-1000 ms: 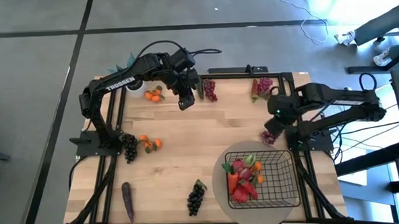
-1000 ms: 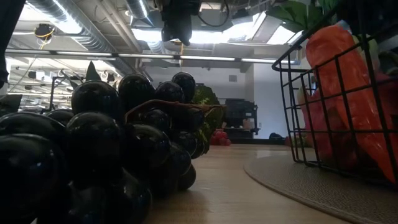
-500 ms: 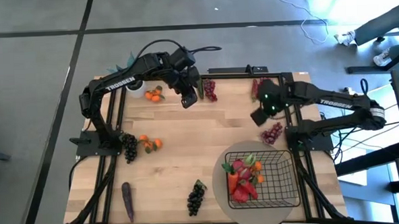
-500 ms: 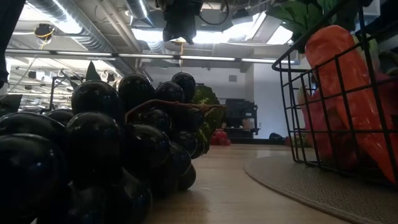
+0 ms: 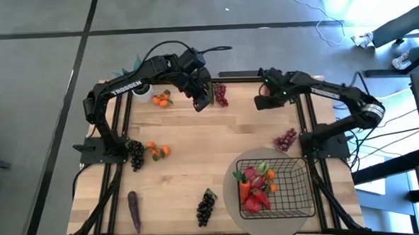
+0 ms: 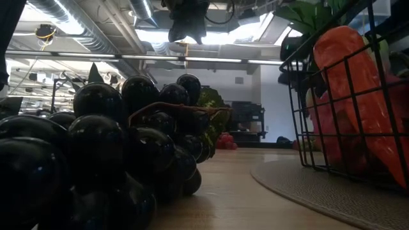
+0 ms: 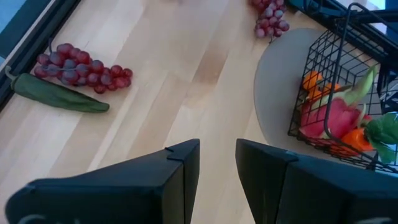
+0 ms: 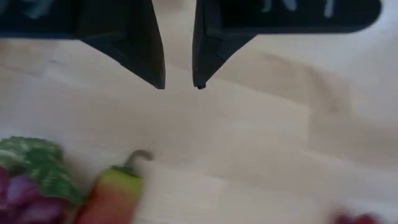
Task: Build produce basket
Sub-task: Put the red chili pepper into the black wire basket
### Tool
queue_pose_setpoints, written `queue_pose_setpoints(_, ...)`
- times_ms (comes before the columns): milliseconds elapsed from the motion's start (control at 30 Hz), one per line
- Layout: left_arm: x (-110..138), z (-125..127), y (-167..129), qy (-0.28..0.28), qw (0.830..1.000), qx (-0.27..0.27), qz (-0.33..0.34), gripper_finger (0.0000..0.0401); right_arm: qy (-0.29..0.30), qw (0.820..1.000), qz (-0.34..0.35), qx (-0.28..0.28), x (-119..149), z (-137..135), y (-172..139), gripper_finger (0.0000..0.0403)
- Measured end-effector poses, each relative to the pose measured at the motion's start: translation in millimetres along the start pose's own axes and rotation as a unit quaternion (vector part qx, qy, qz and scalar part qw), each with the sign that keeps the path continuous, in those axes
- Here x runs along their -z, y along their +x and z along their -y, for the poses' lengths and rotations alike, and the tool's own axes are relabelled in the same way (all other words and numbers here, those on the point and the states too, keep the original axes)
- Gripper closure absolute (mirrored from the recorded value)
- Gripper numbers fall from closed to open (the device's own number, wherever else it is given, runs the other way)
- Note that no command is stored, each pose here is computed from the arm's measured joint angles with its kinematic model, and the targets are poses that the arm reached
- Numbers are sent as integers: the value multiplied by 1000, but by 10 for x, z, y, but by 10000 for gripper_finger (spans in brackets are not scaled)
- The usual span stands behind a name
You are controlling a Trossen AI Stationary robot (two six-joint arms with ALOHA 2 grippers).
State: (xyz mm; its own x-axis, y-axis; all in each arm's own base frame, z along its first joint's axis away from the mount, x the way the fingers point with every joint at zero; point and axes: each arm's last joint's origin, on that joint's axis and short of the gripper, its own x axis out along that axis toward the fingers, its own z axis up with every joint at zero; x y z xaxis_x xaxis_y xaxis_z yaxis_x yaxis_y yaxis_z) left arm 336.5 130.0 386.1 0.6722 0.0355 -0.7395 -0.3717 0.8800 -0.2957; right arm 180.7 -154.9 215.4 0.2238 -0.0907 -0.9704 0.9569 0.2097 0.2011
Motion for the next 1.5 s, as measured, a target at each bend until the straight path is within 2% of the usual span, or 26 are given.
queue_pose_setpoints(267,0,0,0,0,1000,0,0,308,59,996,-22,64,-185,143,291,334)
queue_pose_setpoints(633,1,-1,2,14,1000,0,-1,308,95,994,-5,55,-317,133,475,334)
queue_pose_setpoints(900,2,0,3,28,1000,1,-1,308,98,991,-33,79,-339,147,688,334)
queue_pose_setpoints(1133,2,0,3,36,999,2,-2,308,96,993,-8,74,-396,124,745,334)
queue_pose_setpoints(1500,4,2,4,40,999,3,-3,308,94,990,22,106,-416,144,742,334)
